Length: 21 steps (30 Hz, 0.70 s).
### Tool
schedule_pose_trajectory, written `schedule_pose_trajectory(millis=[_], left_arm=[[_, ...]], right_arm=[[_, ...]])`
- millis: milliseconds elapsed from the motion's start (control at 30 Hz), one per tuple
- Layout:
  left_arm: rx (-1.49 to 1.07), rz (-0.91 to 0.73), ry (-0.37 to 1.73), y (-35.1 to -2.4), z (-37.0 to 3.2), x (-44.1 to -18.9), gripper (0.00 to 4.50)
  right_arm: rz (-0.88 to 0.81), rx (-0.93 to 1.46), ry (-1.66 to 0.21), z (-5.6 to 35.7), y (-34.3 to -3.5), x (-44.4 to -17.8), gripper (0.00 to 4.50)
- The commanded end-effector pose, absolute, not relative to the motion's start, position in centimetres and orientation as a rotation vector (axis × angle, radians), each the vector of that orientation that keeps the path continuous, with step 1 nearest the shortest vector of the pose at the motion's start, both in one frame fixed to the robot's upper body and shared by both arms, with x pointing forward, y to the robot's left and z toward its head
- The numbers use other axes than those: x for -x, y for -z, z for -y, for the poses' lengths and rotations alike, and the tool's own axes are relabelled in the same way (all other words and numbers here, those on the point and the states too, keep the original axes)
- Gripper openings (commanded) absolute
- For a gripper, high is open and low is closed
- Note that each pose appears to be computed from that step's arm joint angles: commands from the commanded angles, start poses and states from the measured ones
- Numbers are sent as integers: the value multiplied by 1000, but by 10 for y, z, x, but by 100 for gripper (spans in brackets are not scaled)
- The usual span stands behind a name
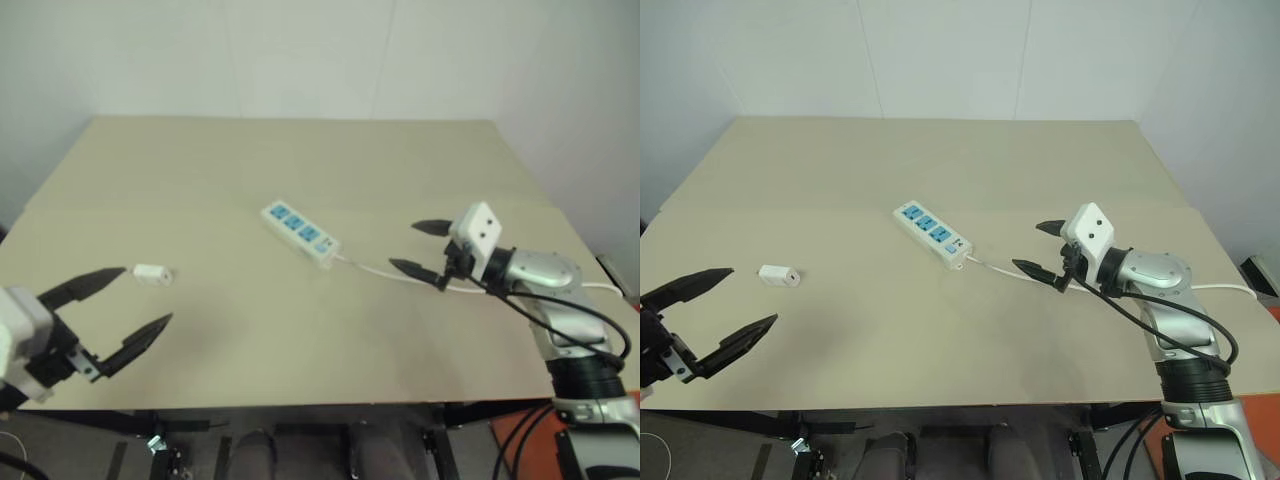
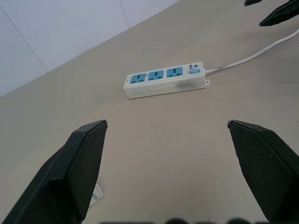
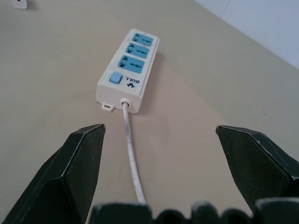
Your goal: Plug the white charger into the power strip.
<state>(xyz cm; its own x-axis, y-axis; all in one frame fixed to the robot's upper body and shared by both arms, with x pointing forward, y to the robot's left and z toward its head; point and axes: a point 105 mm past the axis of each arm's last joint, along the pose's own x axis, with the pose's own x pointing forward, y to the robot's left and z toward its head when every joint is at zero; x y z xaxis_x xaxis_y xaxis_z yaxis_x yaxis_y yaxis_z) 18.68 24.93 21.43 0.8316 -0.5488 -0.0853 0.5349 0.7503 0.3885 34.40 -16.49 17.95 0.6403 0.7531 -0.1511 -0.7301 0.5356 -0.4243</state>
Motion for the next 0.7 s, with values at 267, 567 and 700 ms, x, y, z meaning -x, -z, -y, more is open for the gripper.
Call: schedule_pose_trajectory(millis=[267,567,700], left_arm=[[-441,68,605,-220,-246,-186,450],[-441,85,630,-221,-241,-194,450],[-441,92,641,-220,-238,-196,450]], right_arm=[[114,508,-883,161,-195,-345,447],[-53,419,-814,120,-148,-377,447],[-128,441,-803,105,-131,-388,447]])
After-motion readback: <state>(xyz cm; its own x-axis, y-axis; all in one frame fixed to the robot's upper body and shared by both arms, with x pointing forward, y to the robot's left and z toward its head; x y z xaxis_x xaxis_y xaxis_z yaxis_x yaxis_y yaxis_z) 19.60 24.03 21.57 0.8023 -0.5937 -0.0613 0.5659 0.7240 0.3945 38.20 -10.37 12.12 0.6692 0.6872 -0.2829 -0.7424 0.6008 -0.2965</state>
